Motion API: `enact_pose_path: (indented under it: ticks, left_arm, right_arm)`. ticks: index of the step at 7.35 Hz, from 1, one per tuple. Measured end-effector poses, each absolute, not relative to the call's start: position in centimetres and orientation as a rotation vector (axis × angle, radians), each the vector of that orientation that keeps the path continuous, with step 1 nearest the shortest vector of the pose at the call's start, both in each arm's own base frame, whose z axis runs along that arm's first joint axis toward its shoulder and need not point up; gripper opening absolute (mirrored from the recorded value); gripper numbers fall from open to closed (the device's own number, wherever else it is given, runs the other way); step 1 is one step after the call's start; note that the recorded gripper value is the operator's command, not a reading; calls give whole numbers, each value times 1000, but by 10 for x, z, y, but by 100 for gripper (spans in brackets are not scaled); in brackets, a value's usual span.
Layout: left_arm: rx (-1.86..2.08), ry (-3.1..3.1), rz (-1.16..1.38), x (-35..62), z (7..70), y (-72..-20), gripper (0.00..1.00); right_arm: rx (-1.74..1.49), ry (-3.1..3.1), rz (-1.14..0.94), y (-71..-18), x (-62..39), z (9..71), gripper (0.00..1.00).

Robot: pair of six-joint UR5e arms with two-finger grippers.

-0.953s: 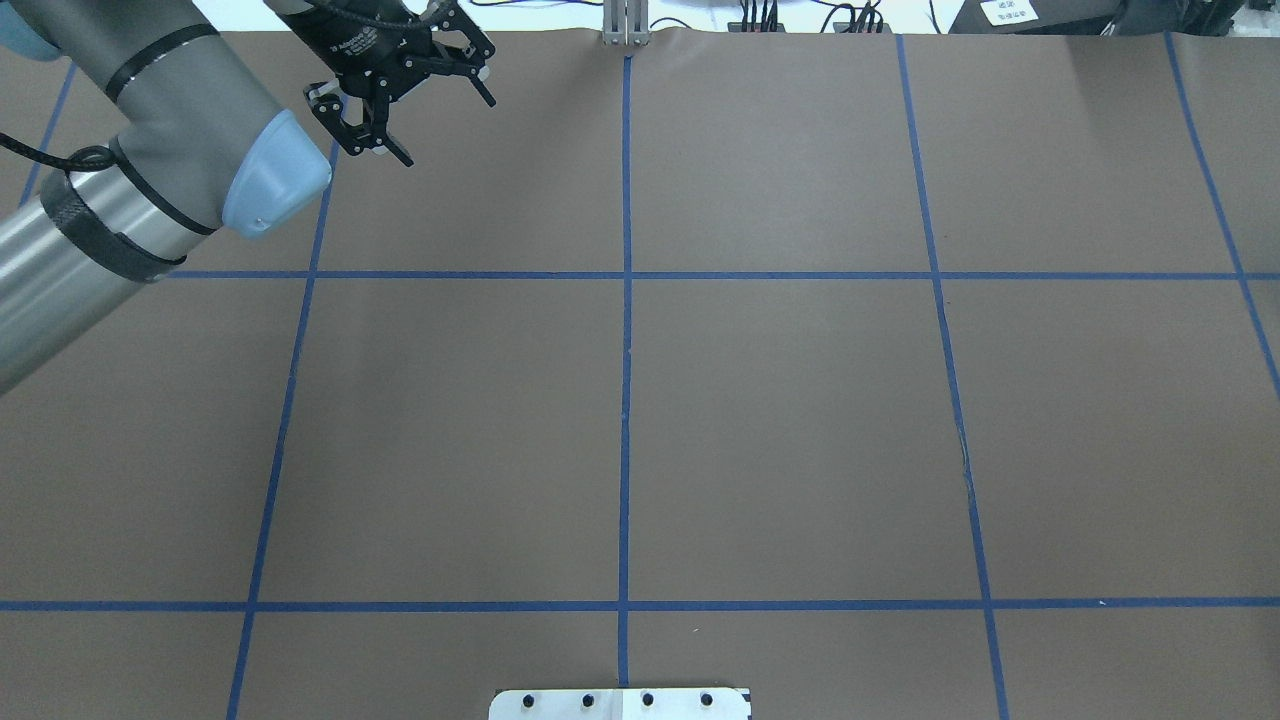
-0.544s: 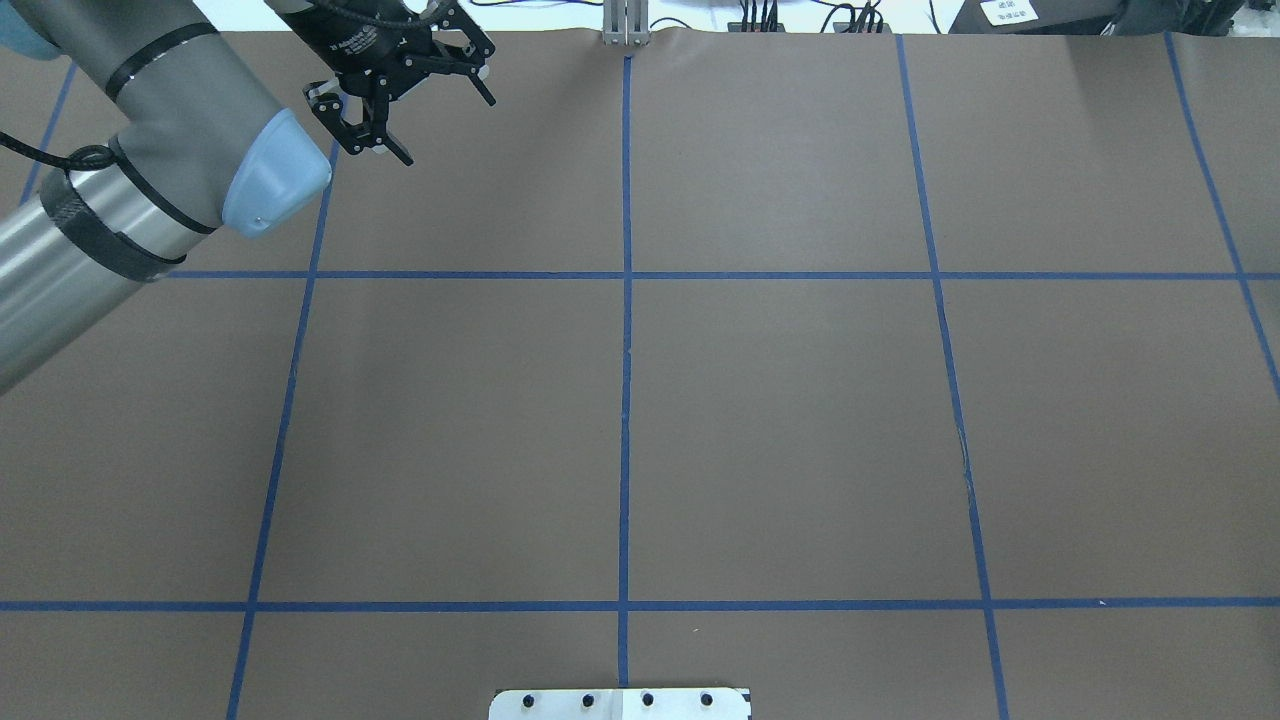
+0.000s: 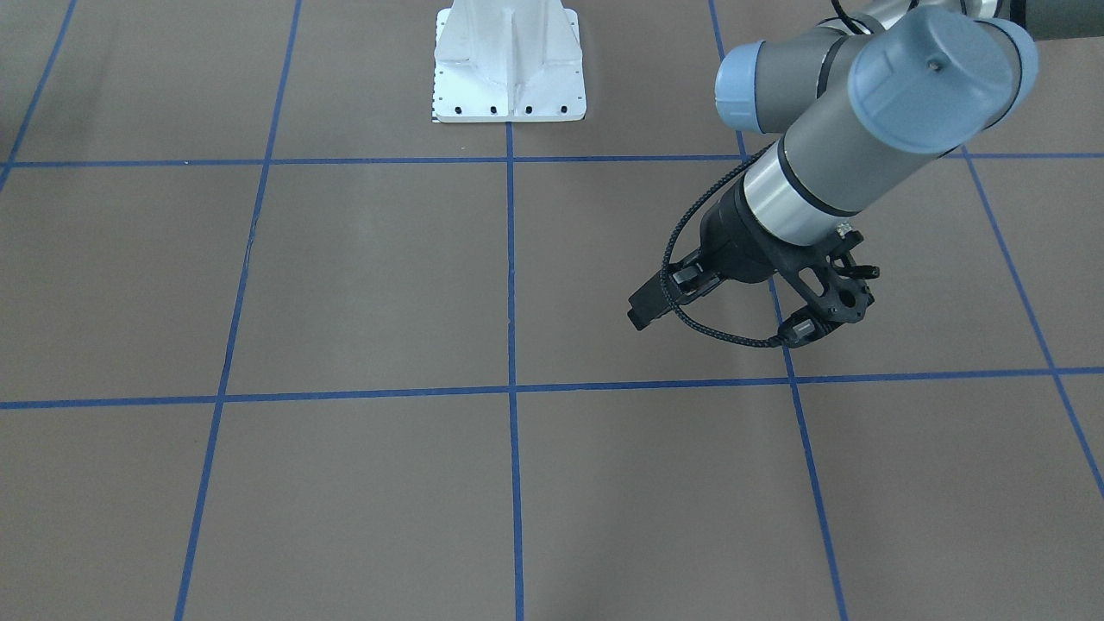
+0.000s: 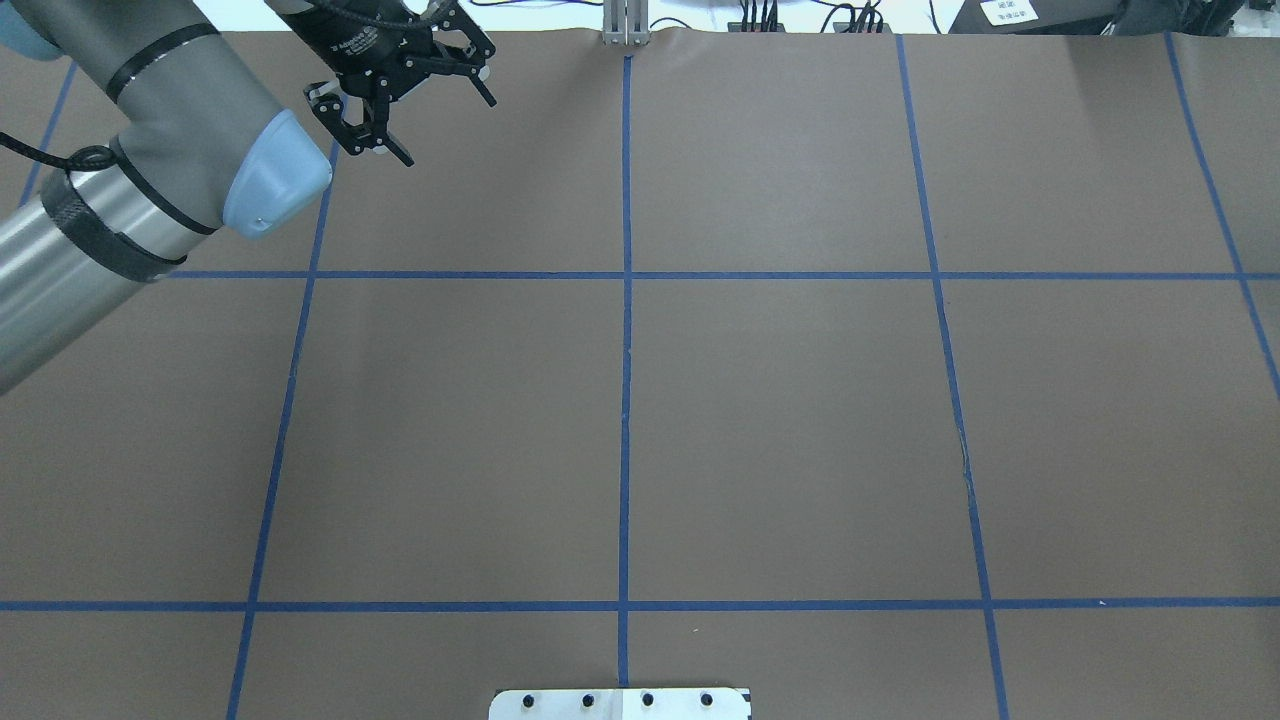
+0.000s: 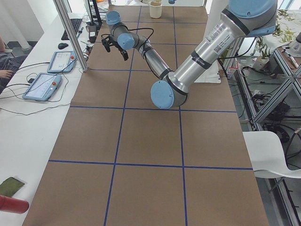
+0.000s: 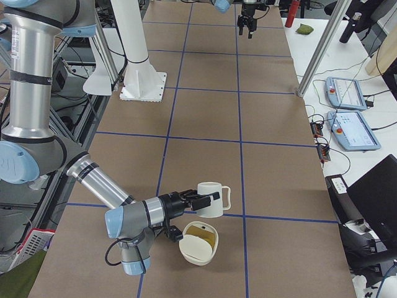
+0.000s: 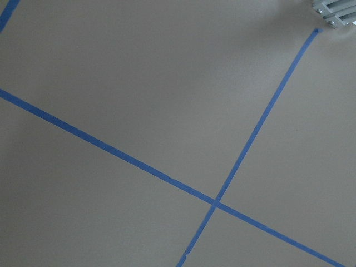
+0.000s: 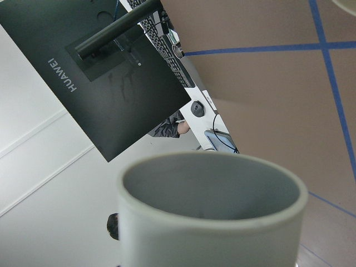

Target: Left arm hands cup to right arm to dump lemon

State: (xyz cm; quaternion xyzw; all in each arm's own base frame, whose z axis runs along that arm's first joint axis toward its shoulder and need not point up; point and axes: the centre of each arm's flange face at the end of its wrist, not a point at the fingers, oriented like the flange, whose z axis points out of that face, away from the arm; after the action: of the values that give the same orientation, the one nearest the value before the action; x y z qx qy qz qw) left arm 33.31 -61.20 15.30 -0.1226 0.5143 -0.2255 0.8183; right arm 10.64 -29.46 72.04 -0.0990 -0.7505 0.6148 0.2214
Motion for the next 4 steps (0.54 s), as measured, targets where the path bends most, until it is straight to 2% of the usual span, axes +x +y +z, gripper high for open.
enact_pose_path:
  ticks: [4]
  left_arm:
    - [-260,1097,-480,333,152,-612,100]
  right_arm:
    - [-187,-2086,1618,-302,107,712,10]
